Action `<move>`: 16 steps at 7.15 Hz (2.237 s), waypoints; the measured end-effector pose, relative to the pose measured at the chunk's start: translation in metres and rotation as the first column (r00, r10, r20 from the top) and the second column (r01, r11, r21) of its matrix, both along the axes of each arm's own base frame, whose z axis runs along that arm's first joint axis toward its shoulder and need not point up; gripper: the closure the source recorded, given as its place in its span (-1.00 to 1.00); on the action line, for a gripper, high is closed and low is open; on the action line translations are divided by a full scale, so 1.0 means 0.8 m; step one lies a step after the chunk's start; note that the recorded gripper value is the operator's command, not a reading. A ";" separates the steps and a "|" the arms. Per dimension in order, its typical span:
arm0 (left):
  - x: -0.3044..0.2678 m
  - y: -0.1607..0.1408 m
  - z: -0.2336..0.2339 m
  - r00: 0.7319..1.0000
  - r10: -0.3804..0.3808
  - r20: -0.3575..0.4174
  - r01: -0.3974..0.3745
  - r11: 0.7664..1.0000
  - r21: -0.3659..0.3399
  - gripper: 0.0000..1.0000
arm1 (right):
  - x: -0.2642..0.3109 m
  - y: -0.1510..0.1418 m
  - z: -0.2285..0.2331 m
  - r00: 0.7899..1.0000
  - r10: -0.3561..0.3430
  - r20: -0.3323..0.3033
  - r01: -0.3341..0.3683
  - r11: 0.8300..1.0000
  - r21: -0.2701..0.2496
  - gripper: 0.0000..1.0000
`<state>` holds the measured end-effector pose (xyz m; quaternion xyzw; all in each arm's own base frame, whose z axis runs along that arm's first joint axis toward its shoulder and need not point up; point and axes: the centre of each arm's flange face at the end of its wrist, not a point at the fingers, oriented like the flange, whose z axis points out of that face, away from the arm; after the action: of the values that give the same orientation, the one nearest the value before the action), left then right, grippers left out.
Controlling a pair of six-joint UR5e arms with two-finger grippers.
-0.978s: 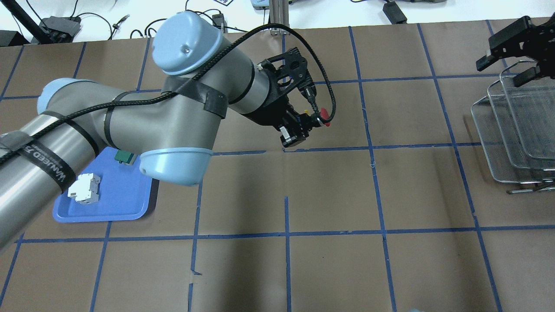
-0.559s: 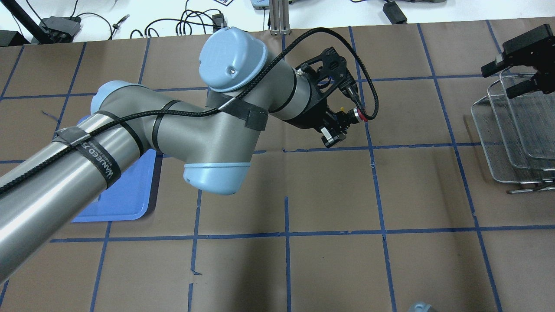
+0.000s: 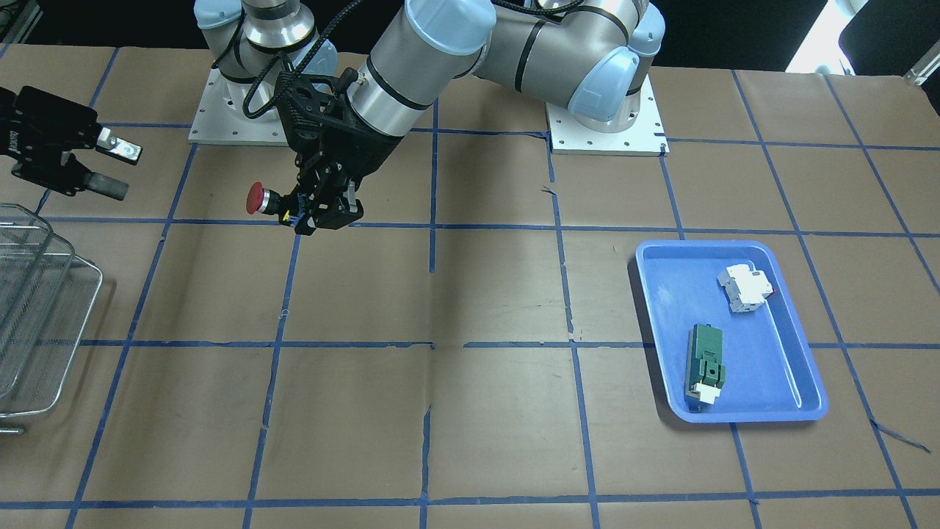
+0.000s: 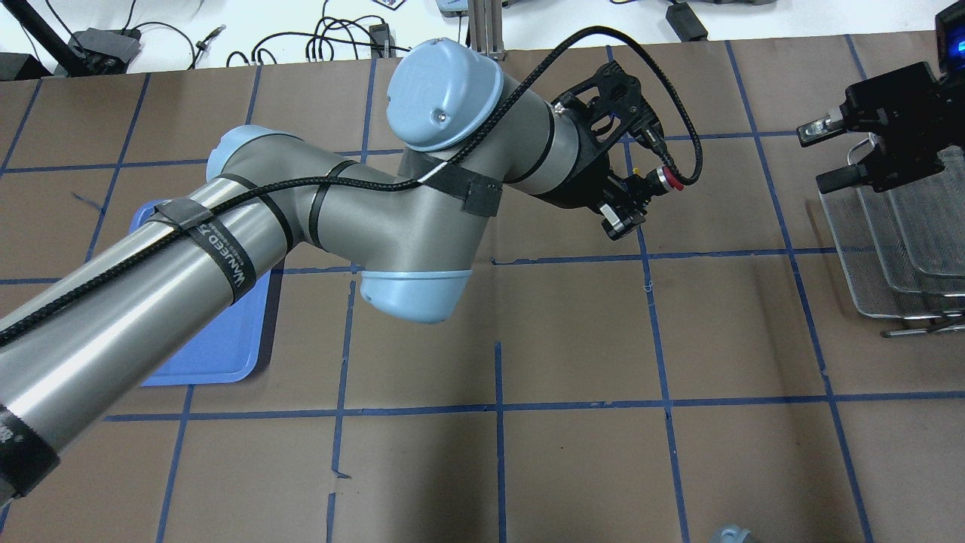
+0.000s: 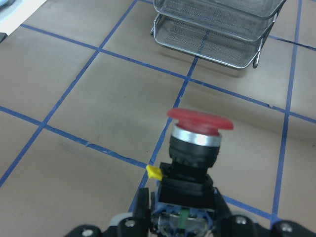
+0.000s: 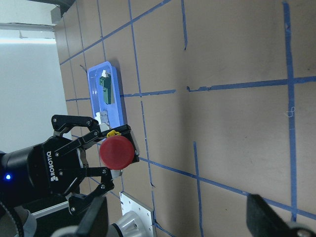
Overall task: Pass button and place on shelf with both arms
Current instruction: 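Close the right gripper on the red button while the left gripper holds it, then open the left gripper and pull back while the right gripper holds the button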
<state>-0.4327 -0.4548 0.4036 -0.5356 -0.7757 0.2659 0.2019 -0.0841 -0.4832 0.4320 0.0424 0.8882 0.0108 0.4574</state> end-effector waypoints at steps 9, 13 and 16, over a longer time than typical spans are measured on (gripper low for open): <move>0.018 0.020 0.001 0.991 -0.134 0.022 0.136 0.987 -0.091 1.00 | 0.144 -0.002 -0.018 0.981 0.181 0.071 -0.182 0.983 0.011 -1.00; 0.019 0.021 0.003 0.991 -0.135 0.020 0.136 0.986 -0.094 1.00 | 0.154 -0.001 -0.027 0.977 0.199 0.074 -0.201 0.980 0.014 0.29; 0.019 0.021 0.005 0.991 -0.135 0.019 0.136 0.986 -0.096 1.00 | 0.154 -0.001 -0.028 0.977 0.203 0.072 -0.204 0.979 0.016 1.00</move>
<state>-0.4175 -0.4377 0.4079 -0.5979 -0.7249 0.2857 0.1883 0.0391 -0.4837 0.4097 -0.0438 0.8711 0.0693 0.4842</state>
